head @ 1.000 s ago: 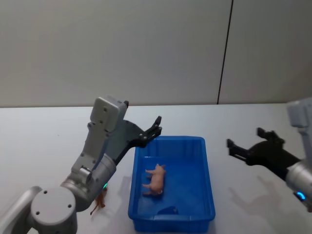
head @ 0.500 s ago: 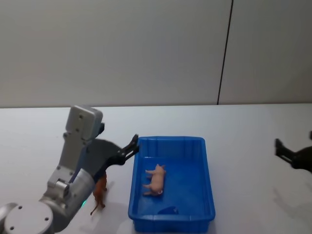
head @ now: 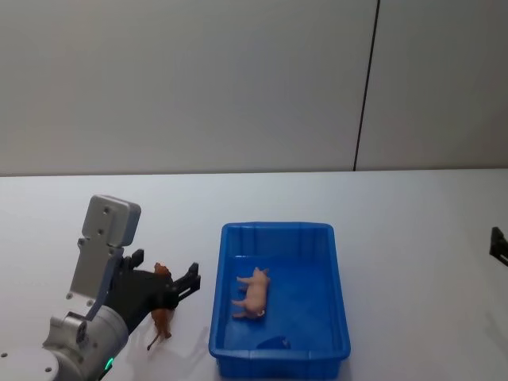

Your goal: Pick up the two dolls from the table and place them into the box.

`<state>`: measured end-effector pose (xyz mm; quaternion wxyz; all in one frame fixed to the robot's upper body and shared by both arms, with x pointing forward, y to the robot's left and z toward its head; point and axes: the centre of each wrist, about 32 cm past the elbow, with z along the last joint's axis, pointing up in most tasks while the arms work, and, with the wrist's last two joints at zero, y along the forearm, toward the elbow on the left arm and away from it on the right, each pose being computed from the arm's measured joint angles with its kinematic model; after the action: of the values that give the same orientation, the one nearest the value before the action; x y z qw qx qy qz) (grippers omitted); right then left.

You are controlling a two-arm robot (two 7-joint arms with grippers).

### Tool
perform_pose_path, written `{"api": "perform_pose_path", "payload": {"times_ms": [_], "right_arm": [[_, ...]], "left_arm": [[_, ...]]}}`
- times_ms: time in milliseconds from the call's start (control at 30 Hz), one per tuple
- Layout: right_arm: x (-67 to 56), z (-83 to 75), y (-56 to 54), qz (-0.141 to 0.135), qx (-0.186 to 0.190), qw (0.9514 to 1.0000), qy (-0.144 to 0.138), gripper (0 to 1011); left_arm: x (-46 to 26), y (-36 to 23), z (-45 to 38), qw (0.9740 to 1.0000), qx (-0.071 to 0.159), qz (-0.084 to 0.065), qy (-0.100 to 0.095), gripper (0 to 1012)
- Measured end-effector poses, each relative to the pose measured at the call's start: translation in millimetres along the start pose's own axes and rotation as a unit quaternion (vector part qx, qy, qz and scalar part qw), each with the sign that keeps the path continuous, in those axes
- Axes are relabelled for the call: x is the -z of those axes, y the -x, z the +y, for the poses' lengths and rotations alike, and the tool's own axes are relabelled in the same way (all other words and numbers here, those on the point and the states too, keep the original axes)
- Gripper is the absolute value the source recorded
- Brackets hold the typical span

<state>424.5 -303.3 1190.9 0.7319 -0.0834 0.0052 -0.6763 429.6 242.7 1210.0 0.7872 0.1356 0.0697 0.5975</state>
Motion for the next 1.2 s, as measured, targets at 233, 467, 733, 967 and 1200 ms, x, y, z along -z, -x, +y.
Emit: {"api": "perform_pose_path", "payload": {"times_ms": [233,467,733,967,1200], "right_arm": [[1.4,-3.4,-3.5,-0.002,0.011,0.9999,-0.002,1001],[2.0,-5.3,-5.3,-0.002,0.017,0.9998,-0.003,1001],[2.4,-6.5,-6.5,-0.003,0.020,0.9998,-0.004,1001],[2.6,-7.1,-7.2,-0.003,0.023,0.9997,-0.004,1001],[2.7,-7.4,-7.4,-0.003,0.024,0.9997,-0.004,1001]], "left_arm": [[4.5,-12.5,-6.1,0.9982,0.008,0.018,-0.056,1000],[8.4,-26.7,-23.5,0.9950,0.028,0.029,-0.091,1000],[13.4,-40.7,-44.5,0.9911,0.045,0.037,-0.120,1000],[16.7,-48.3,-58.1,0.9876,0.052,0.046,-0.141,1000],[19.0,-52.3,-66.2,0.9848,0.056,0.054,-0.155,948]]}}
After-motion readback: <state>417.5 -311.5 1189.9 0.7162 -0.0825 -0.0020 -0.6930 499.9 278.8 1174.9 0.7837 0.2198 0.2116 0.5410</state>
